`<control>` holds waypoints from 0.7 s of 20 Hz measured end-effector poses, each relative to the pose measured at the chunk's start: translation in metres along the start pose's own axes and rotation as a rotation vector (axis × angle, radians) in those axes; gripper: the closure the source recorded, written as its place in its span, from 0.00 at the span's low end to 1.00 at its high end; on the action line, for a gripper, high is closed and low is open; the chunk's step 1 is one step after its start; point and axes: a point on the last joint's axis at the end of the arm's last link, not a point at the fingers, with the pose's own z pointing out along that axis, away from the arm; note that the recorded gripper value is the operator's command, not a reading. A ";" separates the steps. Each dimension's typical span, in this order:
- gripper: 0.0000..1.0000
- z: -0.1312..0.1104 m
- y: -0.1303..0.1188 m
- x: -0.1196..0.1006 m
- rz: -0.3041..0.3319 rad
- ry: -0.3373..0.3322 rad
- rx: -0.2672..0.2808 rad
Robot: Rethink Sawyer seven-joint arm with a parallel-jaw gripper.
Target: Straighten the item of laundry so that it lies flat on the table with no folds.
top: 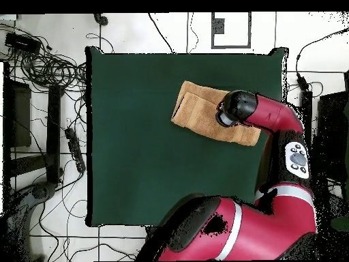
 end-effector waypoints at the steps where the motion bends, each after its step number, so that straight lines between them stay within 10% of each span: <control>1: 0.00 0.000 0.000 0.001 -0.001 0.000 0.001; 14: 0.00 -0.026 -0.012 0.035 -0.023 0.014 0.022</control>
